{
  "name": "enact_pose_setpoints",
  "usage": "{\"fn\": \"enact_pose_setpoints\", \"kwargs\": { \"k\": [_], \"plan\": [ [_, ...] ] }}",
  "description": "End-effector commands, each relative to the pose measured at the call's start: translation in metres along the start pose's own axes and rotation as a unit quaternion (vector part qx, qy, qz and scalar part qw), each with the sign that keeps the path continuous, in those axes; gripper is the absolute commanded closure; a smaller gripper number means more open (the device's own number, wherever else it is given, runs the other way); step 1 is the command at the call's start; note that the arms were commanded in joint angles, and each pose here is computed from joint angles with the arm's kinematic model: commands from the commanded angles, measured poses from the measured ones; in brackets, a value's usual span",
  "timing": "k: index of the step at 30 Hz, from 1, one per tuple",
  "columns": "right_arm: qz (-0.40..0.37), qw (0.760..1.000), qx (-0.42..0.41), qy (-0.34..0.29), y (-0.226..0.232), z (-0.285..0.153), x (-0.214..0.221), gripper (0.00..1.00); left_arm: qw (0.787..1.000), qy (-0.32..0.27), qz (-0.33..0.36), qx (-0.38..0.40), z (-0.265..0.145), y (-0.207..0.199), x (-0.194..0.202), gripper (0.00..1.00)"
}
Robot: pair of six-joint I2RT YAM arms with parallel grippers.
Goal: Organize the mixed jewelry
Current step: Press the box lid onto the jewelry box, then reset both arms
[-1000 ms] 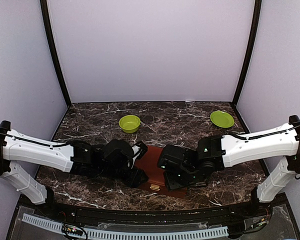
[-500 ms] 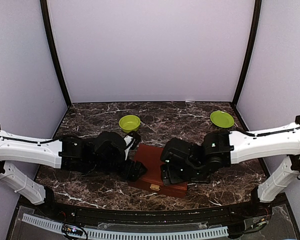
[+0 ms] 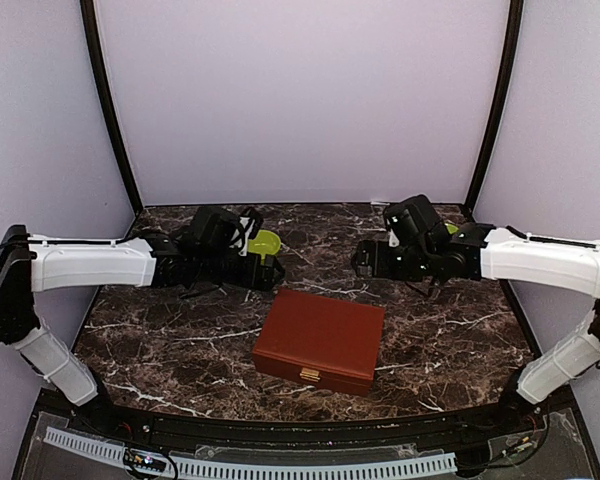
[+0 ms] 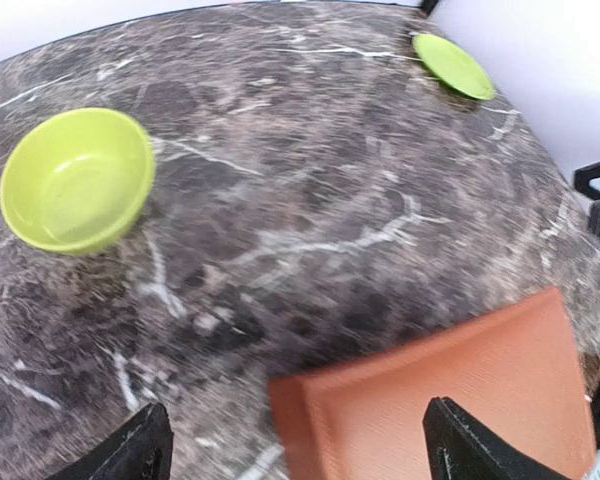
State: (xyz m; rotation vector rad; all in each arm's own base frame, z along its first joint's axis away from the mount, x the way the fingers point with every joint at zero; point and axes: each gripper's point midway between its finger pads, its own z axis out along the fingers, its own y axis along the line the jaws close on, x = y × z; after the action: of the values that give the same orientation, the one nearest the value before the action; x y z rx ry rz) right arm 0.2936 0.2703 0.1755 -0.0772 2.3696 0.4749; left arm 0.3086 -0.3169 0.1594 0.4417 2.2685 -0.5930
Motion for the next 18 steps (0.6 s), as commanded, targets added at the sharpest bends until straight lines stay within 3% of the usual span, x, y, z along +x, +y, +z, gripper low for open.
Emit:
{"fn": "enact_pose_setpoints", "kwargs": {
  "k": [1,8,12,18],
  "plan": [
    [-0.025,0.998,-0.012,-0.051,-0.026,0.026,-0.044,0.02,0.999,-0.034,0.002,-0.02,0.017,0.046,-0.034,0.1],
    [0.004,0.993,0.044,-0.108,-0.131,0.034,-0.091,0.02,0.992,-0.079,-0.051,-0.081,0.0,0.159,-0.045,0.09],
    [0.038,0.982,0.091,-0.161,-0.203,0.013,-0.109,0.02,0.978,-0.122,-0.096,-0.14,-0.039,0.233,-0.04,0.09],
    [0.096,0.948,0.165,-0.255,-0.293,-0.038,-0.11,0.02,0.942,-0.218,-0.115,-0.228,-0.114,0.293,-0.027,0.08]
  ]
}}
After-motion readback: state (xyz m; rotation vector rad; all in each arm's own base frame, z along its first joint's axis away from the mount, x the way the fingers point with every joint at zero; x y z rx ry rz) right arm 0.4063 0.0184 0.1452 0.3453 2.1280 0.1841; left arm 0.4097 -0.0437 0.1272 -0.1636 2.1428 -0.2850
